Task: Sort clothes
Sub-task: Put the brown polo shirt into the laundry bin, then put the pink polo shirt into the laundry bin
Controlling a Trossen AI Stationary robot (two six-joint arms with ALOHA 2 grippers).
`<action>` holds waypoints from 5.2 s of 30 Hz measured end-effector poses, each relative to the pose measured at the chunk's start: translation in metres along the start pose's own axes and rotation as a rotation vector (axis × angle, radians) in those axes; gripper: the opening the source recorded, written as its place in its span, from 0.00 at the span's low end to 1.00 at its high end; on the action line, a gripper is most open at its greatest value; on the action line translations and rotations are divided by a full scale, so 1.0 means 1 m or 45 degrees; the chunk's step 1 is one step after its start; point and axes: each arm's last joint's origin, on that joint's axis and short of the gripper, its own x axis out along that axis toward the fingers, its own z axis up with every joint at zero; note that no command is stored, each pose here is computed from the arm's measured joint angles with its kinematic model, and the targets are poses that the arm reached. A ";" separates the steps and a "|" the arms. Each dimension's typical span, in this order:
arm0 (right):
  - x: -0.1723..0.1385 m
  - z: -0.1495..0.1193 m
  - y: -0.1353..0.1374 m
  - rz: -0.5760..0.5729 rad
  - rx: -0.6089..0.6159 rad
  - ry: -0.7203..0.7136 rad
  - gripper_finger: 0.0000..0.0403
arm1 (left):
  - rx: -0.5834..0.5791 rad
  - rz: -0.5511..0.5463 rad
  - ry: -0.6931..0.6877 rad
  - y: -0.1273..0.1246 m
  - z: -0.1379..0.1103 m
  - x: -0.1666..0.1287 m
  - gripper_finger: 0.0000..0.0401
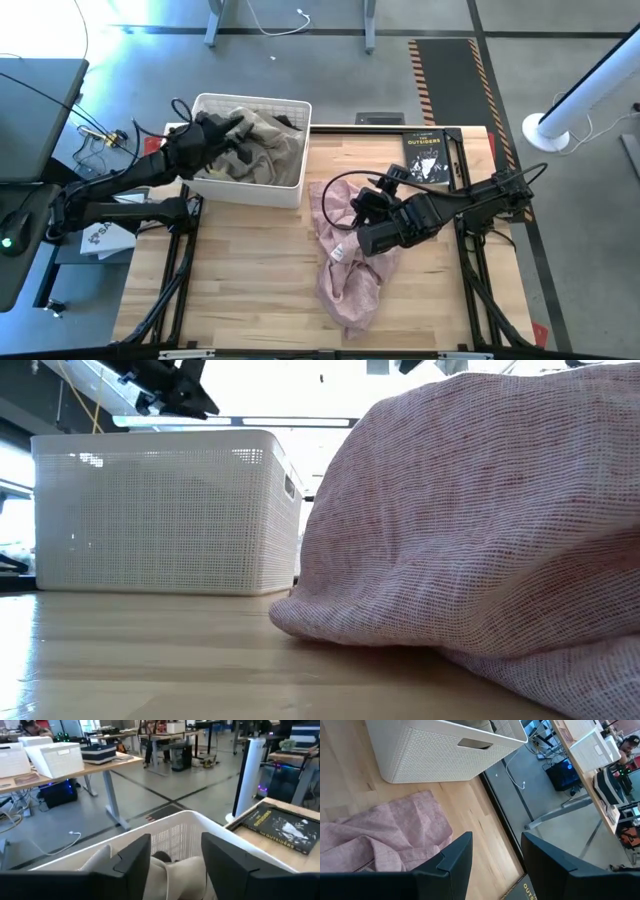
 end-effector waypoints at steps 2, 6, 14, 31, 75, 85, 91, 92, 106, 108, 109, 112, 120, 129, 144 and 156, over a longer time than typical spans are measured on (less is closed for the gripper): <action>0.000 0.000 0.000 0.002 0.001 0.001 0.41 | 0.025 0.010 0.028 0.000 -0.002 0.002 0.45; 0.000 0.000 0.000 0.005 0.006 0.003 0.41 | 0.107 0.073 0.178 0.001 -0.020 0.023 0.38; 0.000 0.000 0.000 0.005 0.001 0.003 0.41 | 0.089 0.032 0.570 0.014 -0.092 0.084 0.12; 0.000 0.000 0.000 0.008 0.004 0.005 0.41 | -0.003 -0.113 0.330 0.015 -0.060 0.073 0.04; -0.001 0.000 0.001 -0.002 0.006 -0.009 0.41 | -0.023 -0.132 0.633 0.030 -0.139 0.134 0.00; -0.001 0.000 0.001 -0.008 0.006 -0.013 0.41 | -0.066 -0.253 0.304 0.026 -0.068 0.084 0.07; -0.001 0.001 0.001 -0.005 0.016 -0.019 0.41 | -0.097 -0.280 0.066 0.029 -0.035 0.042 0.18; -0.001 0.001 0.001 -0.004 0.018 -0.020 0.41 | -0.117 -0.294 0.031 0.029 -0.031 0.035 0.20; -0.033 -0.010 0.021 0.110 -0.245 -0.101 0.41 | 0.095 -0.674 -0.379 -0.007 0.000 -0.026 0.18; -0.044 -0.015 0.028 0.149 -0.307 -0.133 0.41 | 0.160 -0.659 -0.396 -0.013 -0.001 -0.030 0.16; -0.050 -0.017 0.030 0.163 -0.322 -0.147 0.41 | 0.186 -0.635 -0.400 -0.016 -0.001 -0.032 0.16; -0.060 -0.023 0.028 0.195 -0.299 -0.160 0.41 | 0.251 -0.546 -0.396 -0.022 -0.002 -0.037 0.14; -0.037 -0.078 0.009 0.363 -0.085 0.060 0.41 | 0.316 -0.455 -0.384 -0.029 -0.004 -0.043 0.13; -0.002 -0.099 0.006 1.117 0.314 -0.050 0.41 | 0.301 -0.447 -0.402 -0.029 -0.002 -0.044 0.13; 0.040 -0.063 0.042 1.176 0.110 0.041 0.82 | 0.349 -0.460 -0.319 -0.029 -0.009 -0.043 0.13; 0.166 -0.096 0.115 1.015 -0.181 0.565 0.91 | 0.350 -0.460 -0.319 -0.029 -0.009 -0.043 0.13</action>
